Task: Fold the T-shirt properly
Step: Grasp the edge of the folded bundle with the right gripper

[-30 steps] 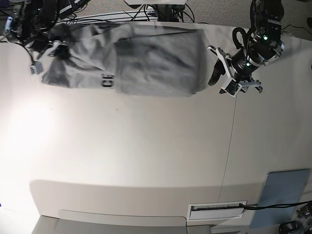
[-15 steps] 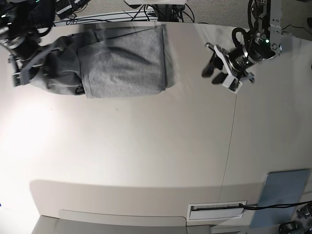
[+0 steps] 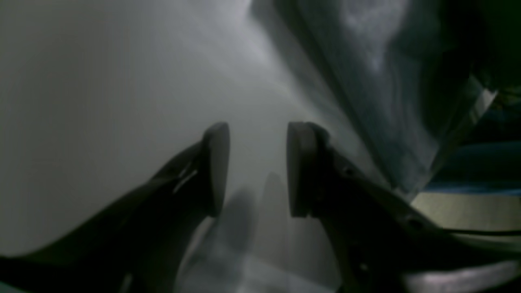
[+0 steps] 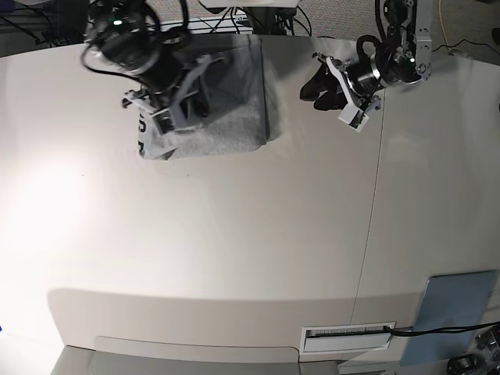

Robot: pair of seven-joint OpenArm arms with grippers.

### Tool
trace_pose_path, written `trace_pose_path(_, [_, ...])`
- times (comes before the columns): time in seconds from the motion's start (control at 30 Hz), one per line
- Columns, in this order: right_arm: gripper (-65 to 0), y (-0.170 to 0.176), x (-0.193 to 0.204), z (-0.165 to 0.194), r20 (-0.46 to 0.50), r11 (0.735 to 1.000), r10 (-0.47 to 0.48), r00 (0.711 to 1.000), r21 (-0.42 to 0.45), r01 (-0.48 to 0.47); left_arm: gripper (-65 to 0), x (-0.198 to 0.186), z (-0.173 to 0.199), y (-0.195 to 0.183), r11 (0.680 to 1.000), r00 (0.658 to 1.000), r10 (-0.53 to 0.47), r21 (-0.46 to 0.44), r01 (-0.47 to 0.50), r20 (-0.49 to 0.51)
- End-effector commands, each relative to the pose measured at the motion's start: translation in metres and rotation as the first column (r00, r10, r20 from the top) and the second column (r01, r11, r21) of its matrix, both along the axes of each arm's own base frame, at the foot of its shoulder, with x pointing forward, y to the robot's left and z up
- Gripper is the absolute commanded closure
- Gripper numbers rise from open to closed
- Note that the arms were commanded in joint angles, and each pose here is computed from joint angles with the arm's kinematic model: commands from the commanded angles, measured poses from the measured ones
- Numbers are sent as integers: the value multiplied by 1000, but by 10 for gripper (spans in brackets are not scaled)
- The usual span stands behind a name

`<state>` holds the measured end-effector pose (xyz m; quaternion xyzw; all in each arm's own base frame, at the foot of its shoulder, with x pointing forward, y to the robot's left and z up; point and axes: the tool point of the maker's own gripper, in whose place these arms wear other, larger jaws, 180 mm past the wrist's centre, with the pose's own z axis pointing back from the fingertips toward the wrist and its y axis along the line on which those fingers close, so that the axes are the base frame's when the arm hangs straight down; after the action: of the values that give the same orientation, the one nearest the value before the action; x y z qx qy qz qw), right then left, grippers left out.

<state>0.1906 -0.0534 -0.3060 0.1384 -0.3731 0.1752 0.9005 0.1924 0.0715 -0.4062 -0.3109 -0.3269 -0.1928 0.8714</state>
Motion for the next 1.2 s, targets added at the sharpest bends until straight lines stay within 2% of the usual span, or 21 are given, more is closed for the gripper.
trace_pose_path(0.0, [0, 13, 5, 14, 63, 999, 16, 998, 37, -19, -236, 4, 8, -1, 1000, 1000, -2, -16, 3, 29])
trace_pose_path(0.07, [0, 27, 6, 18, 103, 999, 31, 994, 39, -36, -236, 4, 8, -1, 1000, 1000, -4, -13, 4, 27])
trace_pose_path(0.27, [0, 59, 6, -2, 121, 990, 136, 983, 12, -139, -236, 3, 7, 1, 1000, 1000, -7, -8, 7, 23])
trace_pose_path(0.37, [-127, 71, 5, 3, 145, 977, 209, 967, 10, -213, -236, 2, 6, 4, 1000, 1000, -13, 6, 13, 17])
trace_pose_path(0.43, [-212, 80, 1, 5, 142, 969, 231, 962, 49, -240, -236, 2, 5, 6, 1000, 1000, -17, 14, 16, 15])
trace_pose_path(0.47, [-235, 86, -3, 7, 131, 963, 241, 962, 89, -253, -236, 2, 5, 8, 1000, 1000, -18, 19, 18, 16])
trace_pose_path(0.57, [-241, 100, -11, 15, 110, 939, 258, 960, 207, -276, -236, 1, 4, 9, 999, 1000, -21, 30, 21, 15])
trace_pose_path(0.67, [-241, 103, -10, 20, 120, 931, 260, 958, 232, -282, -236, 1, 4, 9, 999, 1000, -21, 29, 21, 15])
trace_pose_path(0.77, [-241, 100, -4, 20, 132, 936, 255, 958, 214, -279, -236, 1, 4, 9, 999, 1000, -22, 30, 21, 15])
trace_pose_path(0.87, [-241, 84, 7, 14, 131, 962, 219, 967, 138, -237, -236, 1, 4, 9, 999, 1000, -22, 28, 21, 16])
trace_pose_path(1.0, [-240, 51, 2, -12, -14, 987, 157, 987, 38, -156, -236, 0, 3, 9, 999, 1000, -26, 34, 25, 9])
trace_pose_path(1.17, [-240, 19, -8, -28, -80, 991, 124, 989, -46, -128, -236, 1, 4, 9, 999, 1000, -25, 32, 24, 11])
